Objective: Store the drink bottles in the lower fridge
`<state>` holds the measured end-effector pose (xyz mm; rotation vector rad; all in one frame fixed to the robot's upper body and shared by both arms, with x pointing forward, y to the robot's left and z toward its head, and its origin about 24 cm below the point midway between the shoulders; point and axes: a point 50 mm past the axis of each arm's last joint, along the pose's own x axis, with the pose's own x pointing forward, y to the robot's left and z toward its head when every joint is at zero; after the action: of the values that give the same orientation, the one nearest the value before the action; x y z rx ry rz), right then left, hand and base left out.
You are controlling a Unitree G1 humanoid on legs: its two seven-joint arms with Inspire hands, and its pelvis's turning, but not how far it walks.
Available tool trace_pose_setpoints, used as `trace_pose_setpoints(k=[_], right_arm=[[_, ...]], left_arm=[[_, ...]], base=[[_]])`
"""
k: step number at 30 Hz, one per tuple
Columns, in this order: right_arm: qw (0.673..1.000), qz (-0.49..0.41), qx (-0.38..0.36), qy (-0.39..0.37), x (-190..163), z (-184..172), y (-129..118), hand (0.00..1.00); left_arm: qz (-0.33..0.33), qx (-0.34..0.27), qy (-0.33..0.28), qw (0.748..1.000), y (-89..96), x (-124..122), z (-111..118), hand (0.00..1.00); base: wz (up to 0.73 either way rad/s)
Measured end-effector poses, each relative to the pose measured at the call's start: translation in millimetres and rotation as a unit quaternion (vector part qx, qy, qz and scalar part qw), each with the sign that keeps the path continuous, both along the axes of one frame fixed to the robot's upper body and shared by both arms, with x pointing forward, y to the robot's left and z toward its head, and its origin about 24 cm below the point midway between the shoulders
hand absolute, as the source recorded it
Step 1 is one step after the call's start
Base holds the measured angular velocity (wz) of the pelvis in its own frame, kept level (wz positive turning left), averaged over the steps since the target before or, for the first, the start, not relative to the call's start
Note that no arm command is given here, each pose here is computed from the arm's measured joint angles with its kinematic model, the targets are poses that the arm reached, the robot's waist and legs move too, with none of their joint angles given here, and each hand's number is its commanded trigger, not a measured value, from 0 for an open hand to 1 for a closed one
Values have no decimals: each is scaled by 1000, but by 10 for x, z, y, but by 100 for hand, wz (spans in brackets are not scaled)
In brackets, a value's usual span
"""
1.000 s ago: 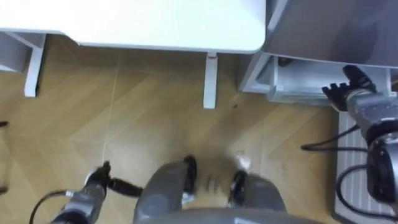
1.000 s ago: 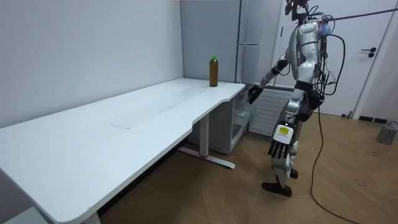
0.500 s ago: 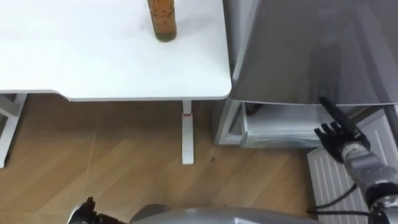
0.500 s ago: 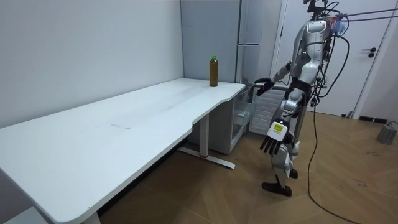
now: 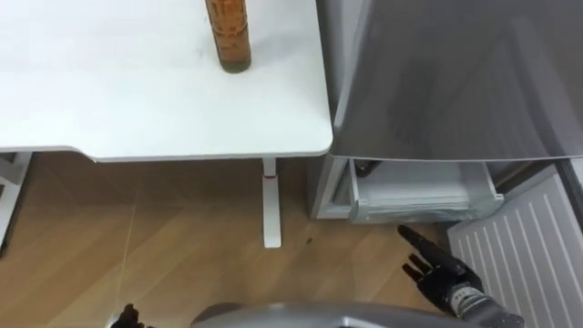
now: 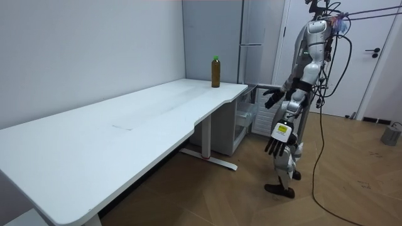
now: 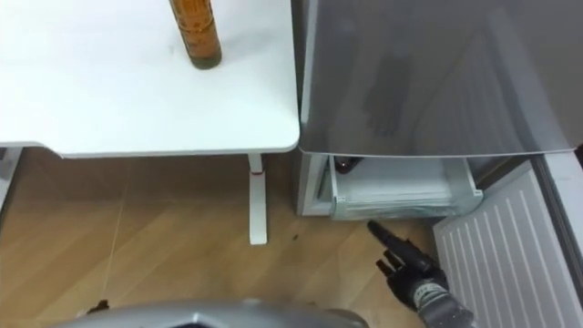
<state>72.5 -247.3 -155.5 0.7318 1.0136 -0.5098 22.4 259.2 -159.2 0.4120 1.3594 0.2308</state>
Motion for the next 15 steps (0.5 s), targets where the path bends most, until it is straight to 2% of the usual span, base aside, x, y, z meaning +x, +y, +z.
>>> trace_pose_setpoints(k=[9,15], right_arm=[[980,187,-49,53,-131,-50,71,0],[961,255,-80,74,-174,-70,97,0]], left_arm=[[15,-3,-8,1000,-78,21,-23,0],[23,-6,-14,1000,-94,-16,-27,0]], base=[[0],[0]])
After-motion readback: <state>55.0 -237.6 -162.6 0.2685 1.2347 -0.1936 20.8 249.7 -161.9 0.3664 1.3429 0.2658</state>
